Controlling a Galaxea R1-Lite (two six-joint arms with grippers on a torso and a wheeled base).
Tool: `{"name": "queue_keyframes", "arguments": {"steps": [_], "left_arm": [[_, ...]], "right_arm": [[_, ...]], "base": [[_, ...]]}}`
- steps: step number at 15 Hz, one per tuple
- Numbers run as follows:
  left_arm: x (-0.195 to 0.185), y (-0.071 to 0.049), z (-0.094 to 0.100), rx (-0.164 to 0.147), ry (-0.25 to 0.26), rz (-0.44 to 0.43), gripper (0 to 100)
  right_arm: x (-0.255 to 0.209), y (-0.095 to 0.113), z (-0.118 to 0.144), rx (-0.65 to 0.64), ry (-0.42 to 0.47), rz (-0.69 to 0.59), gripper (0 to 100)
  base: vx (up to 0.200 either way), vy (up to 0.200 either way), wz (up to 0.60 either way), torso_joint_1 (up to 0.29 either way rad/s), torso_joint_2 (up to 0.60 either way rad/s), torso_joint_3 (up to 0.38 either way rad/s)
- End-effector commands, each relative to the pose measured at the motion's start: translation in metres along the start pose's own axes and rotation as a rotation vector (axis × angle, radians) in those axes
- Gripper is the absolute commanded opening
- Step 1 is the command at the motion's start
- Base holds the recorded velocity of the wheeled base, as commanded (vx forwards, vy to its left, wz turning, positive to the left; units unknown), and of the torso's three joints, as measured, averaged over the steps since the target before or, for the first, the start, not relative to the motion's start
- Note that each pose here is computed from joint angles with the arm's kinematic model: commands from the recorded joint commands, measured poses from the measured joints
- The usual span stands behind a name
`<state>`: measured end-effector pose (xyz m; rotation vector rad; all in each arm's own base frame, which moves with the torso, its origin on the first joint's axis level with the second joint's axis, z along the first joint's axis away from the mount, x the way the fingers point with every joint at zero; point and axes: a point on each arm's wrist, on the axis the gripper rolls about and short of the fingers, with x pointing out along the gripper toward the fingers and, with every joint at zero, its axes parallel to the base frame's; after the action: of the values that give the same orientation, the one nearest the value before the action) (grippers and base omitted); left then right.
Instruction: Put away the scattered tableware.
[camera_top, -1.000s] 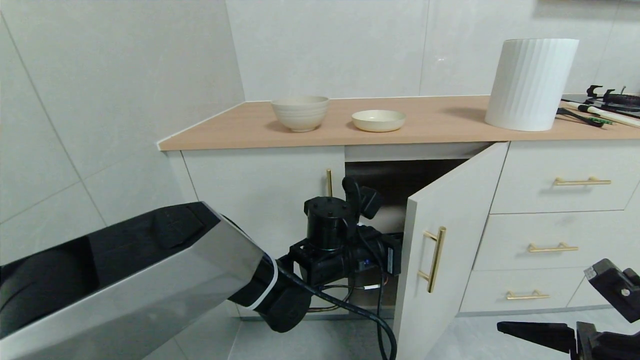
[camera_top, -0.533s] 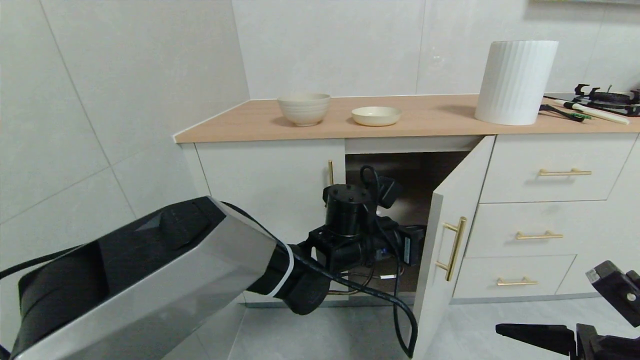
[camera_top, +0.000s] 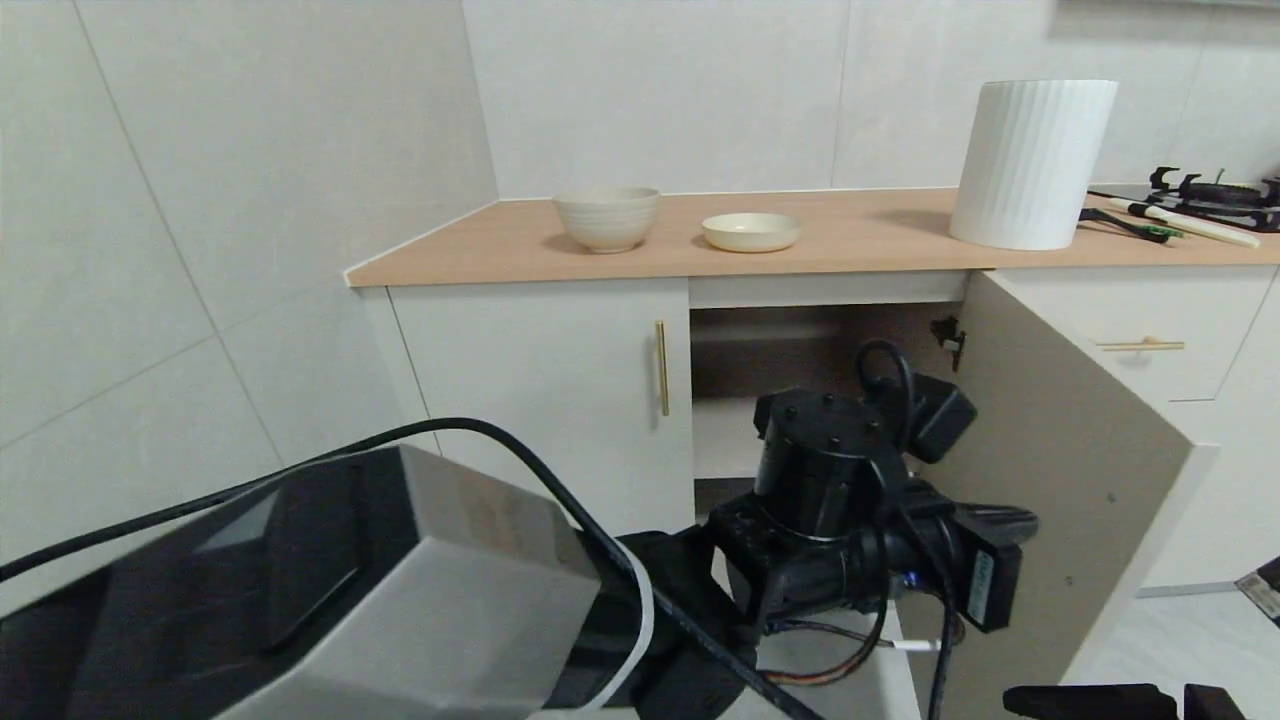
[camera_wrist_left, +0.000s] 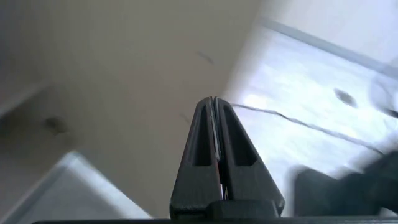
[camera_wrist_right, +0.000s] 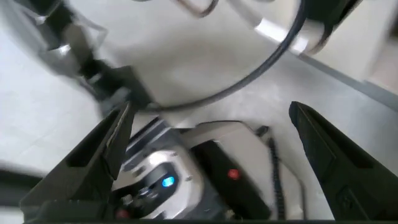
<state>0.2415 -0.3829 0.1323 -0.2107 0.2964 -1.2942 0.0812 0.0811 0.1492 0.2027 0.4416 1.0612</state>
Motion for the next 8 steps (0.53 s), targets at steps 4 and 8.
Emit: {"name": "queue_keyframes", "arguments": {"steps": [4,8], "left_arm": [[-0.125,0.027,0.05,-0.006,-0.103,0.267,0],[-0.261,0.029,0.064,0.065,-0.091,0.577,0]], "right_arm": [[0.009,-0.004,0.016,0.015,0.001,-0.056,100],[0.059,-0.036,0.053,0.045,-0.024,-0.387,100]], "base": [[0.0,0.0,0.0,0.0,0.0,0.0],[0.0,0.0,0.0,0.0,0.0,0.0]]}}
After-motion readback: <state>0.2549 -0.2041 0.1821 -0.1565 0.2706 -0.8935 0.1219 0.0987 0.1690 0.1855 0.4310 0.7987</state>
